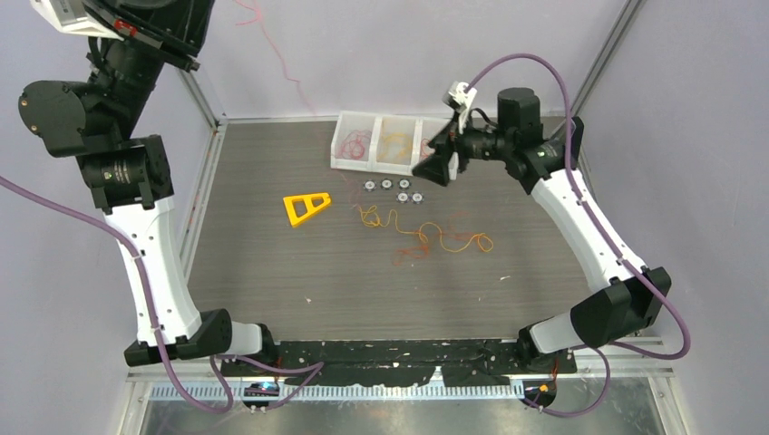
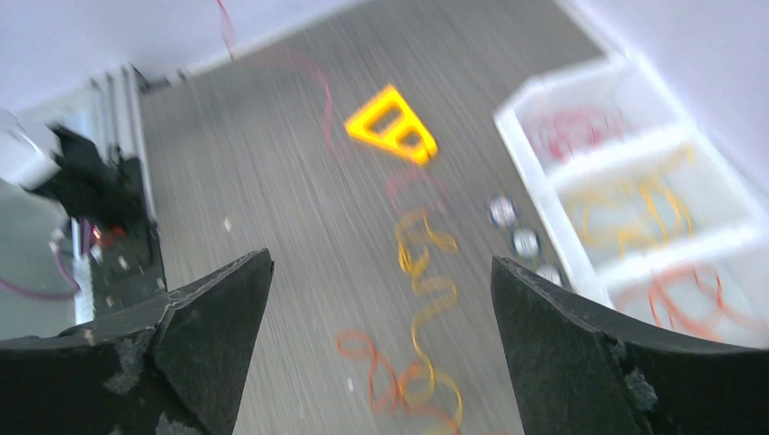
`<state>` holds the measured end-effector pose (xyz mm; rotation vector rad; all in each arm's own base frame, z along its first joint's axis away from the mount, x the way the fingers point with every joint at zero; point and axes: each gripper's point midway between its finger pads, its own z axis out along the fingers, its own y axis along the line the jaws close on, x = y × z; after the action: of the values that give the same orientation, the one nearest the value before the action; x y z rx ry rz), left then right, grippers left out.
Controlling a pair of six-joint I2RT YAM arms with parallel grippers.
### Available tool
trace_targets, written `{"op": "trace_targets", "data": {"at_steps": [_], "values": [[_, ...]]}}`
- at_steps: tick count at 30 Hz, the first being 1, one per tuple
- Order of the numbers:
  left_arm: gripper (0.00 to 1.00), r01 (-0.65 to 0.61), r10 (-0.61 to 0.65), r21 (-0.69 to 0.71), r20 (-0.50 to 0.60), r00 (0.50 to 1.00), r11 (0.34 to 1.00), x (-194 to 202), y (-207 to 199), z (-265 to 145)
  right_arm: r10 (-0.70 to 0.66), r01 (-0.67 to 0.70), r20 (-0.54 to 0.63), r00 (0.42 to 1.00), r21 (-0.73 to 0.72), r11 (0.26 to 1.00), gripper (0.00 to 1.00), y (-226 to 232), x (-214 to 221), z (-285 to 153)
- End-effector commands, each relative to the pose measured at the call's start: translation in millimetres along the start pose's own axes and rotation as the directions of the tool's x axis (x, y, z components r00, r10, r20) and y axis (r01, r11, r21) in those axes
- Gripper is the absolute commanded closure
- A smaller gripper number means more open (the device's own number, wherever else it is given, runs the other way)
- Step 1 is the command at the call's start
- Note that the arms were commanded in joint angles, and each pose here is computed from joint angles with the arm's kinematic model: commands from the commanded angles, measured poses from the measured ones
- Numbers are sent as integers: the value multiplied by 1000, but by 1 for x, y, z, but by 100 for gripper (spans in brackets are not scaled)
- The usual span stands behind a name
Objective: Untangle the cables
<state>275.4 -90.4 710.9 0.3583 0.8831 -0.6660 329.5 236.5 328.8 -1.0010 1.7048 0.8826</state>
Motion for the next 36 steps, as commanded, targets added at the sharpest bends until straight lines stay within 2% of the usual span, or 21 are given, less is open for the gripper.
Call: {"op": "trace_targets", "data": {"at_steps": [1, 2, 4, 8, 11, 12, 15, 20, 21, 22, 24, 26, 30, 32, 34, 36], "values": [[100, 20, -20, 151, -3, 1000, 988, 7, -34, 8, -14, 56, 326, 945, -119, 991, 5, 41, -102, 32], [100, 29, -28, 169, -8, 1000, 985, 11, -37, 11, -53, 107, 383, 922, -122, 987, 5, 47, -123, 33], [100, 50, -49, 198, -9, 999, 979, 15, -44, 16, -23, 95, 378, 925, -175, 980, 5, 55, -125, 62], [100, 70, -67, 220, -18, 998, 973, 22, -51, 25, -9, 123, 408, 913, -254, 959, 2, 75, -132, 87], [100, 60, -56, 161, -31, 998, 985, 27, -39, 25, 45, 95, 411, 911, -314, 945, 14, 83, -126, 93], [100, 57, -53, 148, -31, 998, 987, 29, -35, 25, 54, 94, 411, 910, -331, 939, 13, 88, -124, 95], [100, 71, -66, 139, -41, 997, 988, 36, -32, 23, 56, 105, 424, 904, -347, 932, 2, 100, -126, 104], [100, 81, -77, 147, -36, 996, 986, 37, -30, 26, 20, 120, 387, 922, -336, 934, 1, 107, -114, 134], [100, 79, -75, 146, -34, 997, 986, 36, -29, 27, 28, 107, 372, 928, -337, 935, 4, 105, -108, 142], [100, 78, -74, 138, -31, 997, 987, 36, -27, 27, 27, 105, 366, 930, -337, 936, 15, 104, -105, 145], [100, 73, -71, 102, -20, 997, 992, 33, -18, 28, 24, 96, 340, 940, -333, 938, 26, 99, -94, 152], [100, 71, -71, 64, -7, 997, 995, 30, -8, 28, 22, 91, 322, 946, -332, 939, 32, 97, -84, 156], [100, 69, -69, 6, 5, 998, 998, 27, 9, 25, 39, 81, 329, 944, -345, 935, 36, 98, -81, 164], [100, 75, -75, 11, 5, 997, 997, 28, 9, 25, 40, 89, 347, 937, -349, 933, 32, 100, -90, 171], [100, 80, -80, 3, 5, 997, 997, 29, 11, 26, 37, 98, 365, 930, -344, 934, 31, 99, -98, 182], [100, 66, -66, -11, 6, 998, 998, 28, 13, 25, 39, 94, 372, 928, -333, 938, 43, 95, -99, 192]]}}
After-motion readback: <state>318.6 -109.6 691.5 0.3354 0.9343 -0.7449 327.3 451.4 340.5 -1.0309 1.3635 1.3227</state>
